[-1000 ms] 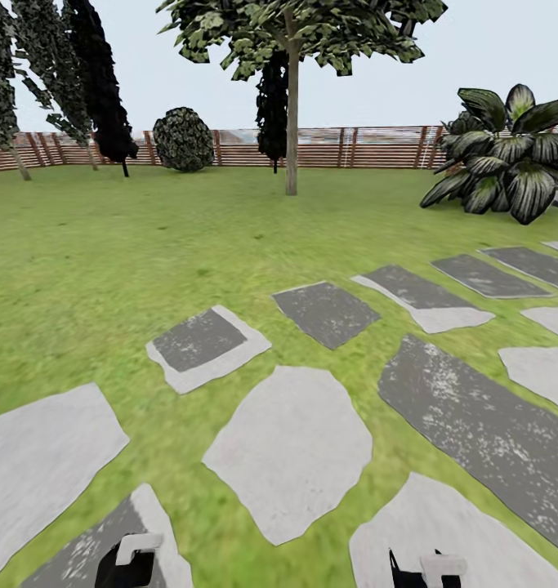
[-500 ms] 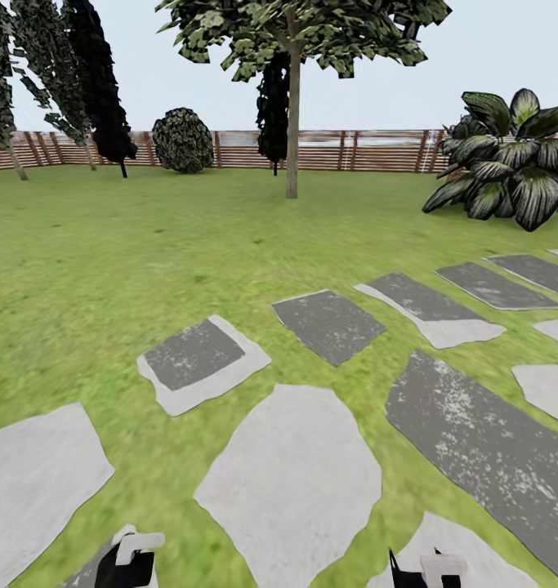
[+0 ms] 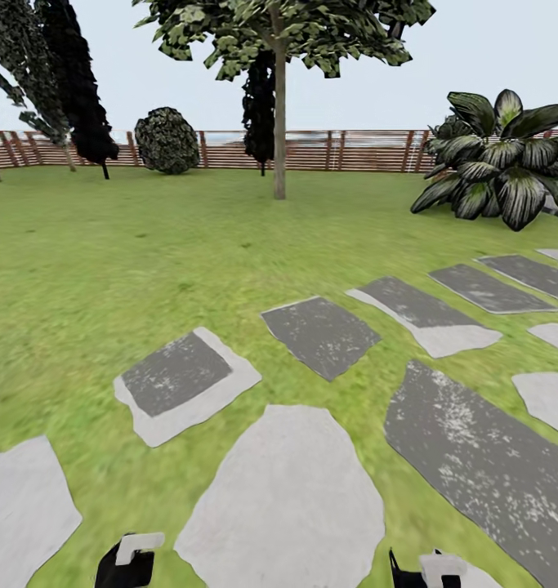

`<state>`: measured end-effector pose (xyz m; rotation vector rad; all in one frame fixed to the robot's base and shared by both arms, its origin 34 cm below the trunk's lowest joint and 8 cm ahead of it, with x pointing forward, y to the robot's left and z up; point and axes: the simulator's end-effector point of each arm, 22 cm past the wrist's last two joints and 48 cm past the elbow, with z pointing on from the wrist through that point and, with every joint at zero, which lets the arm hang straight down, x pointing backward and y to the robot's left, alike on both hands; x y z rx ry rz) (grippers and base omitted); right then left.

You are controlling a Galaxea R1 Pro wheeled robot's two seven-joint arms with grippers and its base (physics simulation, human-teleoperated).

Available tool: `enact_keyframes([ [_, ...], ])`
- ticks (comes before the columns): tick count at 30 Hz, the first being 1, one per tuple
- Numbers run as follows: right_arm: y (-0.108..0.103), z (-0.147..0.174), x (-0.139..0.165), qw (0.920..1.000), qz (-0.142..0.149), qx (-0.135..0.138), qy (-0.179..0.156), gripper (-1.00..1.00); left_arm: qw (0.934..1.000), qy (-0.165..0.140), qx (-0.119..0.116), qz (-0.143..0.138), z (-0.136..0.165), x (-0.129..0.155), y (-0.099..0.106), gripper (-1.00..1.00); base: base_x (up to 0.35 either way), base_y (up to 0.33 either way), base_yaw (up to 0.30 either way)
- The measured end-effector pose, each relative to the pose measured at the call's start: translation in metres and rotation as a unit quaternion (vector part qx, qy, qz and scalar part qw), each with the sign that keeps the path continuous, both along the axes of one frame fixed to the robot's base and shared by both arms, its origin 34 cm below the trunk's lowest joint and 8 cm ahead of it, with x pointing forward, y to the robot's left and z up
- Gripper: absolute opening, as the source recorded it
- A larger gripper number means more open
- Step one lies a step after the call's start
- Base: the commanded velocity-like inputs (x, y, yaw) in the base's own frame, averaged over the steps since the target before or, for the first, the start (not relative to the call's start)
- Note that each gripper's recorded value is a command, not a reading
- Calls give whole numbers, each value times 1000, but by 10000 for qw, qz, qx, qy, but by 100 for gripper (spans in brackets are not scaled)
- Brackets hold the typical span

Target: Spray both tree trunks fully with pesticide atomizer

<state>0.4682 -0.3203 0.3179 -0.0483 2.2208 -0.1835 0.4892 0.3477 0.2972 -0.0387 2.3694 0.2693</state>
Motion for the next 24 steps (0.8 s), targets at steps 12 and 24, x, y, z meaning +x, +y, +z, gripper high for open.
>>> enact_keyframes([
  [12,0,0,0,10000,0,1,1,100,10000,0,-3,-2,0,0,-1,-100,339,0,-16],
  [24,0,0,0,10000,1,1,1,100,10000,0,-2,-1,0,0,0,-100,339,0,0],
])
